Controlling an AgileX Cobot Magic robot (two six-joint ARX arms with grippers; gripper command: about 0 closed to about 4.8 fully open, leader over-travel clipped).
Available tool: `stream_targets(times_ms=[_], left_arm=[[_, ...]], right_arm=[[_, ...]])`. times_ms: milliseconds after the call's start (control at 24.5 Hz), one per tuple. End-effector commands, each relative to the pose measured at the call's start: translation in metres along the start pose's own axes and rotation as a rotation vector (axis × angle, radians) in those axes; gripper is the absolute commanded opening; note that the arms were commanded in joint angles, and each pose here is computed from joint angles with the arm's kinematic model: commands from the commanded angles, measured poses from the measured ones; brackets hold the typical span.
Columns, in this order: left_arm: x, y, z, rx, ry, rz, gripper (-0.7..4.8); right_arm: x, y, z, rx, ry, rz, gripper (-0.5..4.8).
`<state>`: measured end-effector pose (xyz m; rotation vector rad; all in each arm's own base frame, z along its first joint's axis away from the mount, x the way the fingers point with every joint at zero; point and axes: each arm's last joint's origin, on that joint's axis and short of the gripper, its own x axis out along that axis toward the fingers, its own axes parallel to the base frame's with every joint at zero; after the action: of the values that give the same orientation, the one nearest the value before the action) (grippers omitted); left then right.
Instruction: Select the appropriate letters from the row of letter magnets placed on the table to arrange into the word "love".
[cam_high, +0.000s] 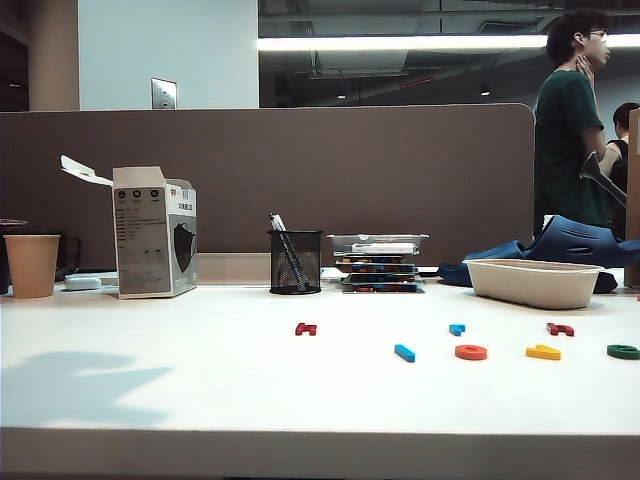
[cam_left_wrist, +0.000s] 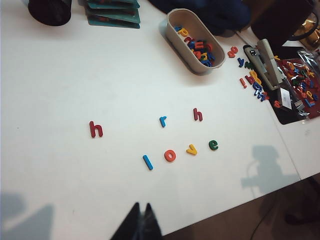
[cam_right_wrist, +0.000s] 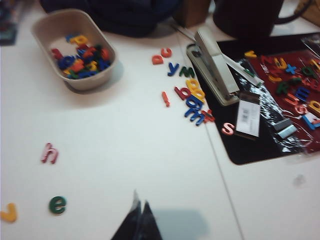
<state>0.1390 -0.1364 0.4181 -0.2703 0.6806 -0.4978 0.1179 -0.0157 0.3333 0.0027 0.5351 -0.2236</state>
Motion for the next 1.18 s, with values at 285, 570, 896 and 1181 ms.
stream_targets(times_ms=[285,570,896,1181], left_arm=[[-0.002,-0.001,0.001,0.002,-0.014,-0.005,-0.05],[-0.002,-0.001,0.001,0.003,-0.014,-0.005,-0.05],[0.001,-0.002,0.007,0.021,-0.086,0.019,-0.05],[-0.003,0.020,0.041,0.206,-0.303,0.146,-0.05]], right_arm=[[-0.009,0.003,-0.033,0.002,-0.106,0.157,-0.06],[-0.005,0.004,-0.051,0.025,-0.194,0.186,-0.06],[0.005,0.008,-0.068,0.025,-0.225,0.244,-0.06],[0.002,0.008,-0.069,0.019,-0.275,0.259,-0.06]])
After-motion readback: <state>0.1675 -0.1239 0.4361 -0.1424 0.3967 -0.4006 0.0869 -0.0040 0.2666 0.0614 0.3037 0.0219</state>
